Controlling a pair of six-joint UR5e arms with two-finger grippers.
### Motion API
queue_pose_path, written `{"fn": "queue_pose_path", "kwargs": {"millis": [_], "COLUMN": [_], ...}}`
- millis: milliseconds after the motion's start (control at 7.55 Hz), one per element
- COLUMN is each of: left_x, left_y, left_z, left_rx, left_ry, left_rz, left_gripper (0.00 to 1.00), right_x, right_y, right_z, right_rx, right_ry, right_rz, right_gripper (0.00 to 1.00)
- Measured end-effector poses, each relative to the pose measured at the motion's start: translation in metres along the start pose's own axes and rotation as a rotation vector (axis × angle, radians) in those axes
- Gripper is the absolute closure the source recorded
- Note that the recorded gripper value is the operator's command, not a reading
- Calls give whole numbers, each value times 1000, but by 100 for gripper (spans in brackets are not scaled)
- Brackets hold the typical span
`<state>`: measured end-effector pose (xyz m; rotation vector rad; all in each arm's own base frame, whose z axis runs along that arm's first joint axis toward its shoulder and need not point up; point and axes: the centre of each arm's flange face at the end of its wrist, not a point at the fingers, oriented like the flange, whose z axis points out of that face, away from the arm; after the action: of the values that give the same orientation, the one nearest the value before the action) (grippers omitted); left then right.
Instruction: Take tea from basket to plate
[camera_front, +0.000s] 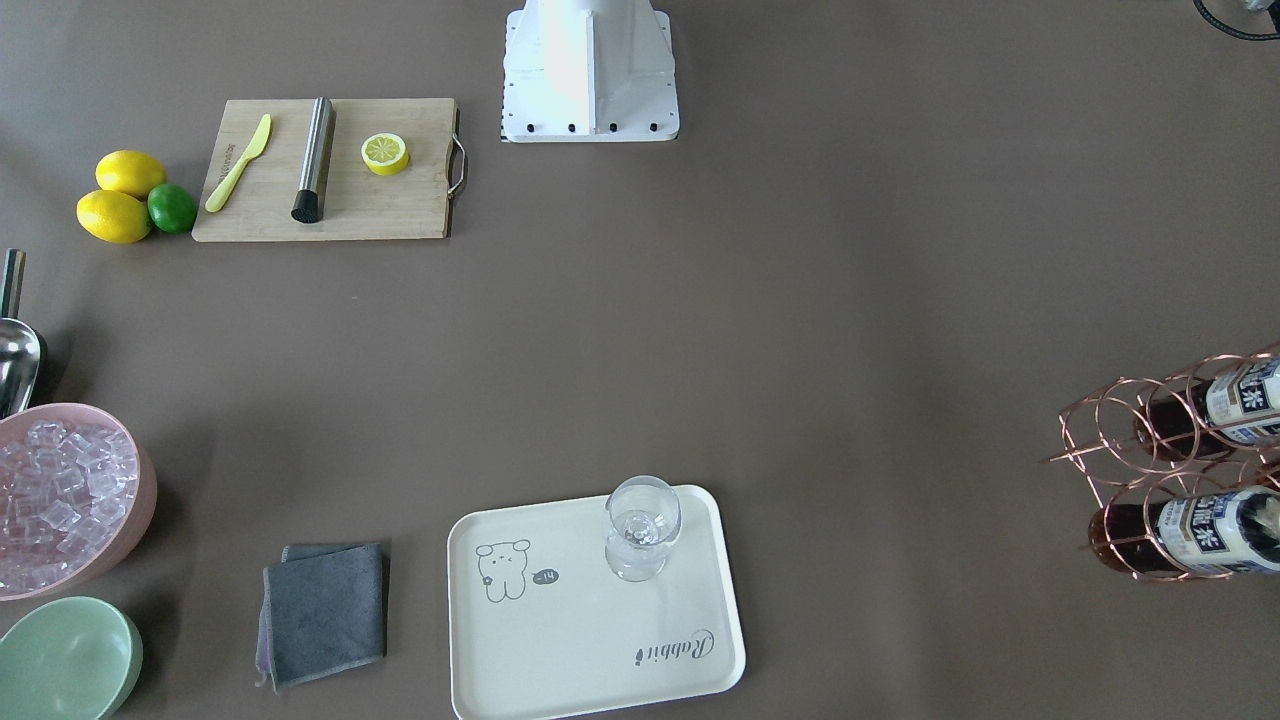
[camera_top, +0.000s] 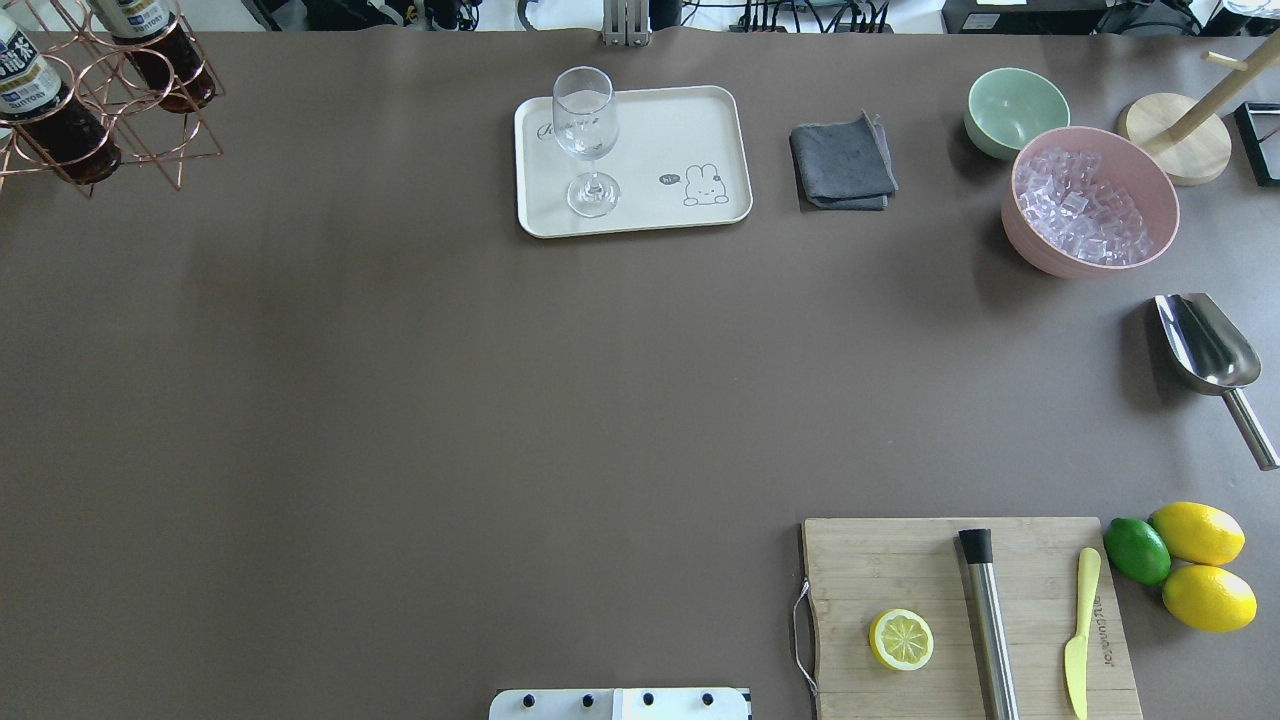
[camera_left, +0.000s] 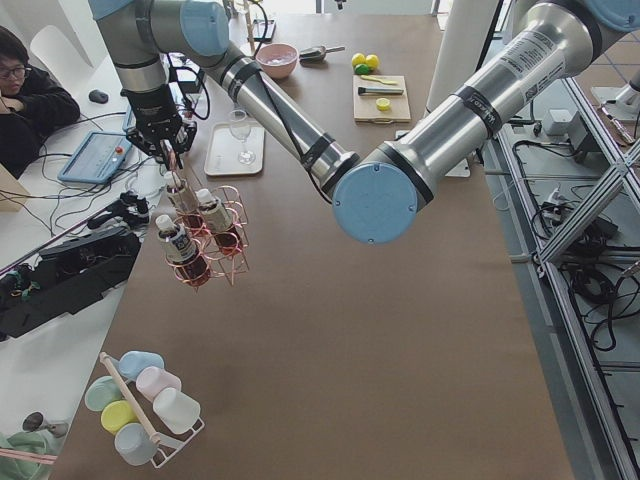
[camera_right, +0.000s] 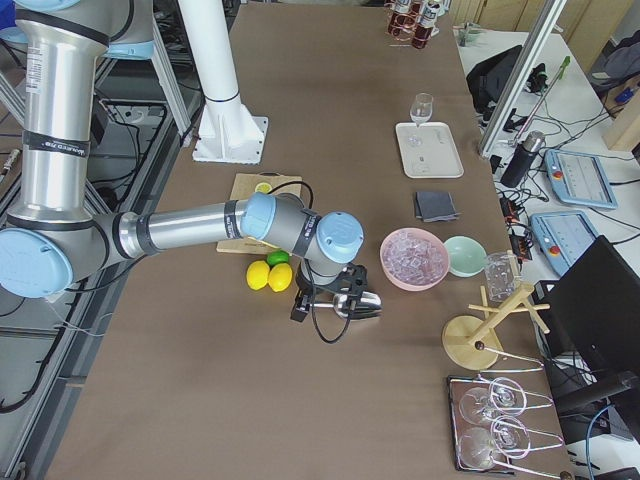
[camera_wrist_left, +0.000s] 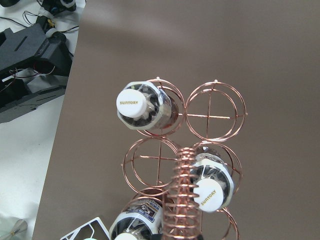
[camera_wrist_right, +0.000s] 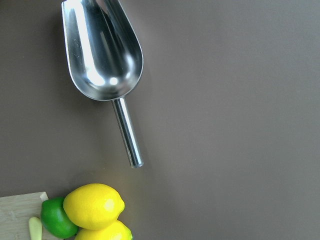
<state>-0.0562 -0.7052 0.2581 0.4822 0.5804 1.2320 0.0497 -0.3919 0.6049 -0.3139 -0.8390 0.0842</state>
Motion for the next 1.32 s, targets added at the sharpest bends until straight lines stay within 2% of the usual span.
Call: {"fn": "queue_pose_path", "kwargs": {"millis": [132, 397, 662, 927, 1192, 1324], "left_x": [11, 54, 102, 149, 197, 219], "left_y": [-22, -88, -119, -156, -204, -221], "left_z": [-10, -14, -29, -25, -13, -8], "left_rx": [-3, -16, -19, -13, -37, -39], "left_ry": [11, 62, 68, 68, 51, 48], "left_rz": [5, 30, -41, -70, 9, 15], "left_gripper": [100, 100, 100, 100, 100, 100], "right_x": [0, 0, 0, 0, 0, 0], "right_y": [0, 0, 0, 0, 0, 0], "right_z": [0, 0, 0, 0, 0, 0], "right_rx": [0, 0, 0, 0, 0, 0], "right_ry": [0, 0, 0, 0, 0, 0], "right_rz": [0, 0, 0, 0, 0, 0], "right_gripper": [0, 0, 0, 0, 0, 0]}}
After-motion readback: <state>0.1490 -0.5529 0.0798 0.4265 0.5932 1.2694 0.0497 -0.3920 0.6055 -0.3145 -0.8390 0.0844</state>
